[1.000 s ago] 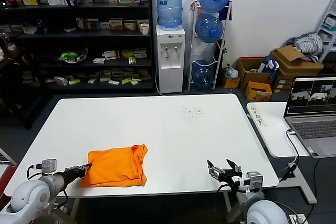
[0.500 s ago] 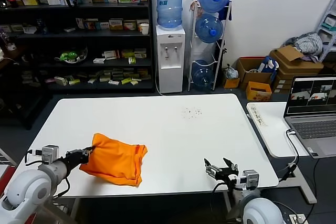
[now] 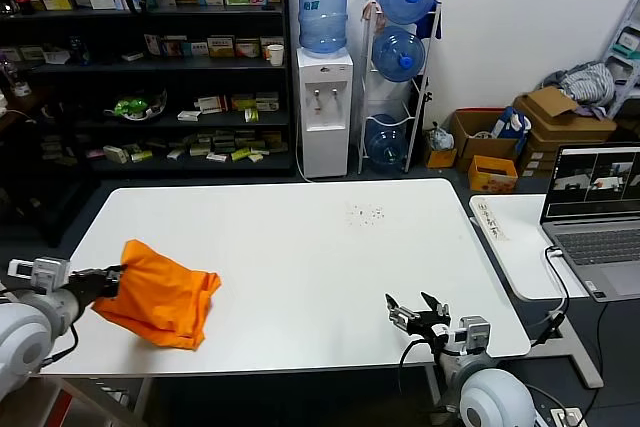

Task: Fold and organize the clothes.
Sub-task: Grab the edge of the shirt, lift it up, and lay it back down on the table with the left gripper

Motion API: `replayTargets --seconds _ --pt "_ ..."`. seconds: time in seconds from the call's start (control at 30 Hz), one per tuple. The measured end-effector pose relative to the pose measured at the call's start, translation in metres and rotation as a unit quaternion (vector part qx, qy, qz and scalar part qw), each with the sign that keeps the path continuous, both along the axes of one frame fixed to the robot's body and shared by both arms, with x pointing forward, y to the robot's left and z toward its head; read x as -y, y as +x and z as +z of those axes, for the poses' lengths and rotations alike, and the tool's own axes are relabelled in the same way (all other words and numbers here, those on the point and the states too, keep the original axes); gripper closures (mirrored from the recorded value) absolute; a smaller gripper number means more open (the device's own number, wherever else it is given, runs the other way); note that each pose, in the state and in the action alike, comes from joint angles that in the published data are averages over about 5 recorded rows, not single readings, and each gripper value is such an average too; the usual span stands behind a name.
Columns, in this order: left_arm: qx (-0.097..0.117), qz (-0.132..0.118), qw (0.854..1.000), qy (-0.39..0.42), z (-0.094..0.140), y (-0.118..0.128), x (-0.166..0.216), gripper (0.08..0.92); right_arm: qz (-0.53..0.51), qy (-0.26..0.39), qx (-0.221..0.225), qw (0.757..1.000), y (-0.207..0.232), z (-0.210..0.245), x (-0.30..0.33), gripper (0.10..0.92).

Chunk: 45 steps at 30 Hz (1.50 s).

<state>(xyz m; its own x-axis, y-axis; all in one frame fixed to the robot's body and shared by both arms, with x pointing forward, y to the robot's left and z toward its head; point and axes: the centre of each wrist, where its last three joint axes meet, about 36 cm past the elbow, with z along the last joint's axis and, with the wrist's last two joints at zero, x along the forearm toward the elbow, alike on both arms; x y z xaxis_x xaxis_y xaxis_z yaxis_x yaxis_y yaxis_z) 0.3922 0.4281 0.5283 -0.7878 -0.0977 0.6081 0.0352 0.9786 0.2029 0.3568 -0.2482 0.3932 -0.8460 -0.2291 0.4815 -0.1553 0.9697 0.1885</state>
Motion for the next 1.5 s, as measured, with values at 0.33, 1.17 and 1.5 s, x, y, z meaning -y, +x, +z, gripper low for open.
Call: replayTargets --seconds 0.33,1.17,1.5 --pt "-0.017 0.036 0.998 0.057 0.014 0.018 -0.061 0.895 -0.006 0.001 0.004 1.000 0.002 0.000 0.002 0.200" --pt "-0.048 0.029 0.970 -0.237 -0.049 0.040 0.143 0.895 -0.046 -0.011 -0.024 0.999 -0.003 -0.009 0.001 0.200" --pt "-0.088 -0.013 0.954 -0.287 -0.061 0.074 0.248 0.895 -0.048 -0.008 -0.029 0.998 0.002 -0.011 -0.005 0.200"
